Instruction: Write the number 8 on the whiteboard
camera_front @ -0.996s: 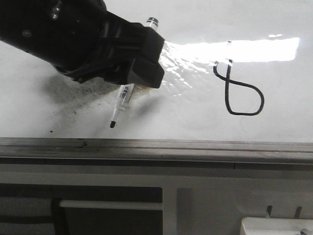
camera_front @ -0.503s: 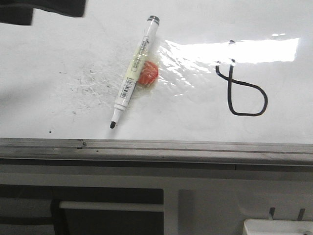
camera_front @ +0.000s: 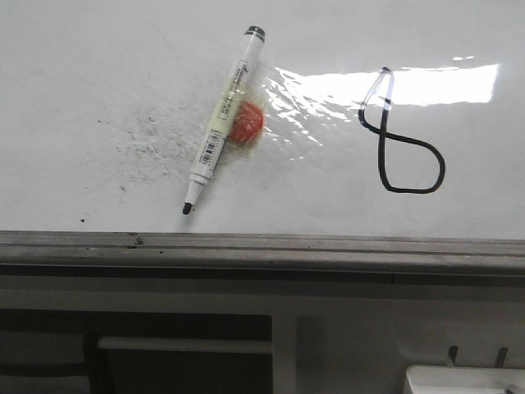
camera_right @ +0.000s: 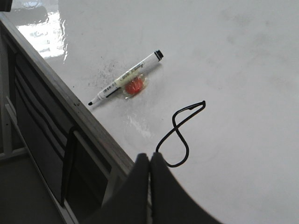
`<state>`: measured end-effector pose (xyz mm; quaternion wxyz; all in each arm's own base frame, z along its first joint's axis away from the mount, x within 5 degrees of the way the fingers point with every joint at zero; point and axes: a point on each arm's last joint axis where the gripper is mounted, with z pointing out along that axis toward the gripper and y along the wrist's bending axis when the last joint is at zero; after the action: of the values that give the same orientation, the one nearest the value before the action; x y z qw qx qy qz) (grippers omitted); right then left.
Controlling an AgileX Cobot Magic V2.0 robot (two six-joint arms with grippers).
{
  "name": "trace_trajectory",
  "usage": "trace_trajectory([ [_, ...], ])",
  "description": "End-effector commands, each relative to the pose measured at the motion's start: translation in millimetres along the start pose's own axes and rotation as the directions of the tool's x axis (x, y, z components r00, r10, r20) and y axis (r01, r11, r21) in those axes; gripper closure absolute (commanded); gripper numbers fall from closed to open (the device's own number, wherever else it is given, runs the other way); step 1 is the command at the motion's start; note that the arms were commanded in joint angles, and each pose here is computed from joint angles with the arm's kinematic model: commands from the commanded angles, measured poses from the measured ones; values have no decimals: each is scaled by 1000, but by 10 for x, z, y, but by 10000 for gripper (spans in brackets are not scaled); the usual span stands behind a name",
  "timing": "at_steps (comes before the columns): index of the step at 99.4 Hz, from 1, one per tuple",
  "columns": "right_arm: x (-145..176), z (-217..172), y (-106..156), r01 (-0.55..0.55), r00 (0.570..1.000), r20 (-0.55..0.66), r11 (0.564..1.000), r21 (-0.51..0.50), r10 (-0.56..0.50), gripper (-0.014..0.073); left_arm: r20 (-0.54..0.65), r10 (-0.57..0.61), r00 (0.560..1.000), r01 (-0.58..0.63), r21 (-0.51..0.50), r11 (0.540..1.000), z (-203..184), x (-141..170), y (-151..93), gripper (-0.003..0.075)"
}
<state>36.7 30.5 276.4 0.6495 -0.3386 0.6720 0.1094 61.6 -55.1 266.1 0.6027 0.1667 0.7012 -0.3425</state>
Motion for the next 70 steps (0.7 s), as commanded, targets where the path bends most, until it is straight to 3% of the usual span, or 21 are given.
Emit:
trace_trajectory([
  [1, -119, -18, -51, 0, 997, 71, 999, 41, -3, 658, 14, -26, 1000, 25, 57, 998, -18, -53, -59, 741],
  [55, -118, -18, -50, 0, 998, 70, 999, 41, -3, 659, -19, -12, 1000, 13, 48, 999, -4, 66, -27, 741],
  [64, -118, -18, -50, 0, 998, 70, 999, 41, -3, 658, 26, 156, 987, -154, -41, 987, -30, 77, 69, 741],
  [70, -118, -18, -50, 0, 998, 70, 999, 41, -3, 658, 56, 354, 934, -350, -64, 935, -47, 122, 93, 741],
])
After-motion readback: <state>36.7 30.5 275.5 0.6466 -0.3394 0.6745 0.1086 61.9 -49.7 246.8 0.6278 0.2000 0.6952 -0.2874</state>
